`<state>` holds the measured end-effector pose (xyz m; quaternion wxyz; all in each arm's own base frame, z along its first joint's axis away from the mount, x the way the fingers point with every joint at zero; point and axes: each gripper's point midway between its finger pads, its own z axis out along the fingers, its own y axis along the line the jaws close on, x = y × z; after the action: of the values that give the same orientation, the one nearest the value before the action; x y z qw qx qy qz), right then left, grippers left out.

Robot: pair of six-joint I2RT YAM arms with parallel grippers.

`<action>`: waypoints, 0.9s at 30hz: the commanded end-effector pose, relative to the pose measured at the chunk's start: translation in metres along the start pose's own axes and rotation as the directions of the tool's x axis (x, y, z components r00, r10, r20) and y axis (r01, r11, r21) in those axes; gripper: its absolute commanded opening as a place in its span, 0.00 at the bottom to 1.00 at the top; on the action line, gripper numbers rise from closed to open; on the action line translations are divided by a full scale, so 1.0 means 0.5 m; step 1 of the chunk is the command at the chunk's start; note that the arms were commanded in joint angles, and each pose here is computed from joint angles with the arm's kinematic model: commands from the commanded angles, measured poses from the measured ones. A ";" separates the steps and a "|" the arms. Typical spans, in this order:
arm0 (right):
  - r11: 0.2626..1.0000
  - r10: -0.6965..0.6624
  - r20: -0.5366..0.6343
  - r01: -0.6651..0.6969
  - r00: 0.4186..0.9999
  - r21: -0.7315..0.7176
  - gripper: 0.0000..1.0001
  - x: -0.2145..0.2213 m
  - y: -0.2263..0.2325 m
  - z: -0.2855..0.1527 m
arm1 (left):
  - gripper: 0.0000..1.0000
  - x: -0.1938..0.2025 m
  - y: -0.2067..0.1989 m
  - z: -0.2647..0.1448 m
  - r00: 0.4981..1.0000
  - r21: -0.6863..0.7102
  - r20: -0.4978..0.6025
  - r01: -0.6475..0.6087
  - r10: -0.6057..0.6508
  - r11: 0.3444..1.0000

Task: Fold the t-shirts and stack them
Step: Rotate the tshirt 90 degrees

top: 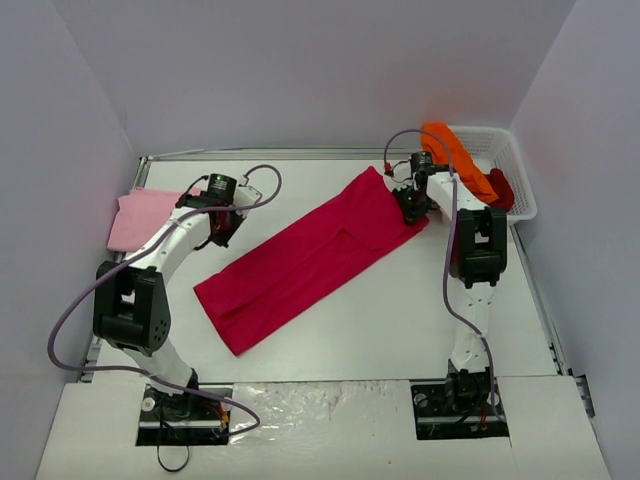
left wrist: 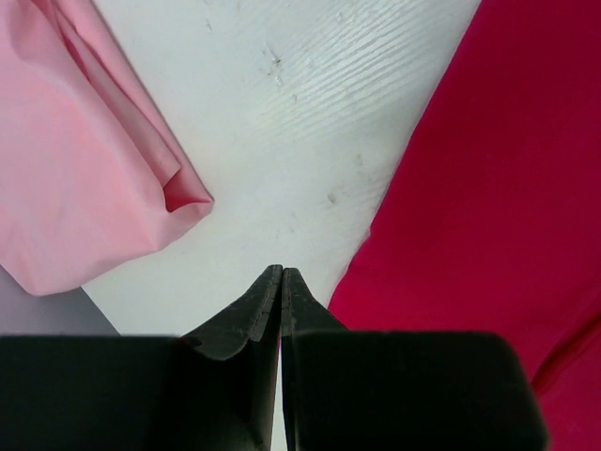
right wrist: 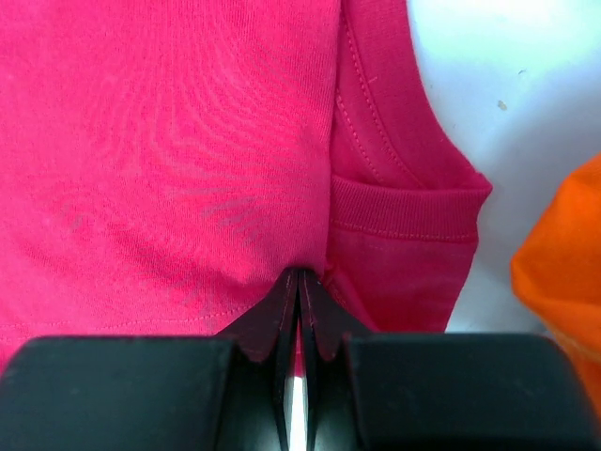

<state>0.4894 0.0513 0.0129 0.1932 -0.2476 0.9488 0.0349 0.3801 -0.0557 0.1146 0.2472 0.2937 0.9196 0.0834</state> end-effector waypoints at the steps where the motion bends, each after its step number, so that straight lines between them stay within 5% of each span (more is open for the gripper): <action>1: 1.000 0.000 -0.078 -0.002 0.997 -0.029 0.00 0.039 0.003 0.042 | 0.02 0.003 0.027 -0.059 0.998 -0.024 0.040 0.054 -0.053 0.998; 7: 0.999 -0.020 -0.092 0.016 0.996 -0.037 0.00 0.030 -0.009 0.091 | 0.02 0.027 0.051 -0.081 0.996 -0.071 0.036 0.082 -0.079 0.994; 16: 0.998 -0.043 0.033 0.044 0.999 -0.034 0.00 -0.094 -0.035 0.133 | 0.02 0.050 0.085 -0.102 0.990 -0.139 0.014 0.139 -0.138 0.981; 24: 0.974 -0.226 0.191 0.222 0.955 0.043 0.07 -0.239 -0.009 0.129 | 0.02 0.081 0.091 -0.090 0.985 -0.155 -0.024 0.166 -0.171 0.974; 27: 0.960 -0.279 0.240 0.270 0.930 0.072 0.02 -0.273 0.006 0.129 | 0.02 0.084 0.096 -0.086 0.984 -0.164 -0.032 0.169 -0.177 0.972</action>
<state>0.6237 0.1007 0.0203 0.3226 -0.3261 0.8884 0.0155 0.3579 -0.0010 0.1379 0.2485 0.2097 0.9366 0.1304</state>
